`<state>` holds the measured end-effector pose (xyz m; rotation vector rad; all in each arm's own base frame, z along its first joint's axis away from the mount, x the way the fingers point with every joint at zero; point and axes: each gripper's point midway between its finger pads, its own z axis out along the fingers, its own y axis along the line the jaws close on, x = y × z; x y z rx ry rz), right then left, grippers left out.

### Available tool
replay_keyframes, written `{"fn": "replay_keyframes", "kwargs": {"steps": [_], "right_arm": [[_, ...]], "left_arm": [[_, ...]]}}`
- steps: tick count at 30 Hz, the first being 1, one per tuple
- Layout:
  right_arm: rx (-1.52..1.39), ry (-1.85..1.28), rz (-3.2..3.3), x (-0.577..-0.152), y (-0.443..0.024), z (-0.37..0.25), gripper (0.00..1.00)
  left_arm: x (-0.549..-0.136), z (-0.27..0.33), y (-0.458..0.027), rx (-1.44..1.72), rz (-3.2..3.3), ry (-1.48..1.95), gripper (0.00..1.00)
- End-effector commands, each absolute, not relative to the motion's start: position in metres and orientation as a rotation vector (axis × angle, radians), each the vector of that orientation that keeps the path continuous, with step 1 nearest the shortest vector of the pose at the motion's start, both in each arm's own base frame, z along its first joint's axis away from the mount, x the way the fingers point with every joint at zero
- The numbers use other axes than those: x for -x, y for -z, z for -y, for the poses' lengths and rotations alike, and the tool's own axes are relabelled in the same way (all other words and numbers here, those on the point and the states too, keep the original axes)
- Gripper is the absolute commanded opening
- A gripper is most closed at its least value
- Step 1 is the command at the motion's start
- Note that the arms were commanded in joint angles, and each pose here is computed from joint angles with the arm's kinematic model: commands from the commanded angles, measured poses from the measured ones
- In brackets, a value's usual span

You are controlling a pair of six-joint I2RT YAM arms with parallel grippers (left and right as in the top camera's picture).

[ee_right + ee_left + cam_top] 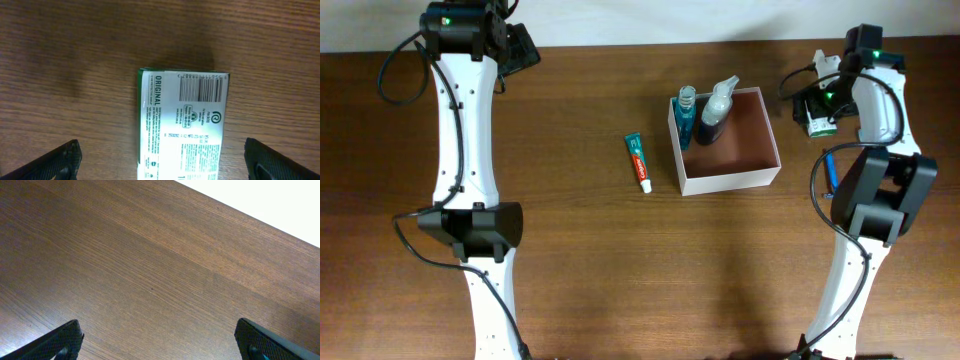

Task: Pack container
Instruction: 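Raise the right arm and move the gripper over the green soap box, then close the right gripper on the green soap box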

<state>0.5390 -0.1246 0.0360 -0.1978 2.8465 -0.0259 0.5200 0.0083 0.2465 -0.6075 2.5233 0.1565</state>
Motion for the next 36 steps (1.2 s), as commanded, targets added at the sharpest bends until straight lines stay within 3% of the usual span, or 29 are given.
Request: {"fn": "replay_keyframes", "kwargs": {"steps": [1,19,23,27,36], "right_arm": [[0.198,0.003,-2.86,-0.538,-0.023,0.129,0.99],[0.197,-0.006,-2.881,-0.539,-0.001,0.129,1.0],[0.197,0.0,-2.869,-0.542,-0.001,0.13,0.86],[0.195,0.003,-2.863,-0.543,-0.002,0.131,0.64],[0.188,0.001,-2.863,-0.543,-0.002,0.131,0.51]], "left_arm": [[-0.516,-0.01,-0.26,0.622,-2.494,-0.143,0.99],[-0.516,-0.01,-0.26,0.622,-2.494,-0.143,0.99],[-0.516,-0.01,-0.26,0.622,-2.494,-0.143,0.99],[-0.516,-0.01,-0.26,0.622,-2.494,-0.143,0.99],[-0.516,-0.01,-0.26,0.622,-2.494,-0.143,0.99]]}}
